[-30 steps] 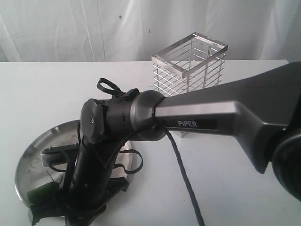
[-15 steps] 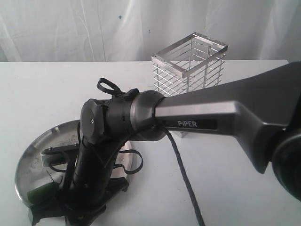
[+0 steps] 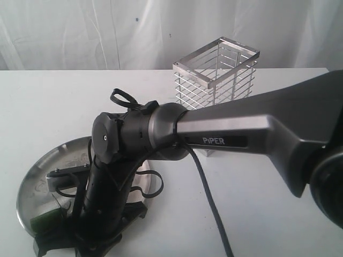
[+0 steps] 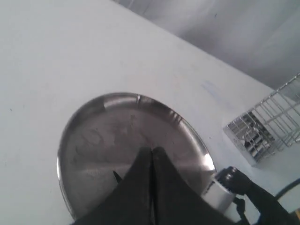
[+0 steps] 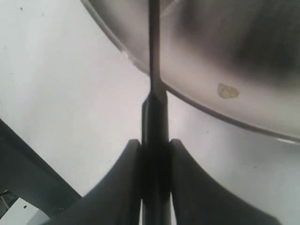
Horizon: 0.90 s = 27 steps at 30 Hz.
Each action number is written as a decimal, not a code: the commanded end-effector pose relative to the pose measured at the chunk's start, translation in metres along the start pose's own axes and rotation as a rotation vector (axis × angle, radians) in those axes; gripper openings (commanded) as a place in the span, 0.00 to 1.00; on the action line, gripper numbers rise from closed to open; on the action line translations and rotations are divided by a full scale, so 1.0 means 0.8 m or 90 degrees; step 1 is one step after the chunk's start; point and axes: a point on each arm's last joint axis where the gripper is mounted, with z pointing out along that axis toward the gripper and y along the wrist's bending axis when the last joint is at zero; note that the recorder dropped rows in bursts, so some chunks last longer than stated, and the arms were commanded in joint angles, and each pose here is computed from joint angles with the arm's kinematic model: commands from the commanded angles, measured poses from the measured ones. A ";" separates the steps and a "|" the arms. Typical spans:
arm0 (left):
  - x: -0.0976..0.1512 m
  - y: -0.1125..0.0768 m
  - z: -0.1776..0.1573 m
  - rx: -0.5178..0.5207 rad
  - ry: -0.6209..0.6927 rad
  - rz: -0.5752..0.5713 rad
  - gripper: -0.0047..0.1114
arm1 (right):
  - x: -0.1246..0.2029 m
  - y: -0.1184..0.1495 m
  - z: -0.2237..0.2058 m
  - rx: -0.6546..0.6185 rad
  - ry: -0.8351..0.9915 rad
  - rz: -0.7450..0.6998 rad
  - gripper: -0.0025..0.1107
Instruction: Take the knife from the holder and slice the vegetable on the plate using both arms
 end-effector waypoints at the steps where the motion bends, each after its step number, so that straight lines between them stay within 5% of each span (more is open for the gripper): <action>1: -0.026 -0.028 0.000 -0.013 0.103 -0.001 0.04 | 0.001 0.002 -0.002 -0.002 0.006 -0.019 0.05; 12: -0.036 -0.040 0.003 -0.034 0.185 0.014 0.04 | 0.001 0.002 -0.002 -0.001 0.005 -0.027 0.05; 27: -0.038 -0.042 0.010 -0.027 0.179 -0.019 0.04 | 0.000 0.002 -0.002 -0.001 0.004 -0.033 0.05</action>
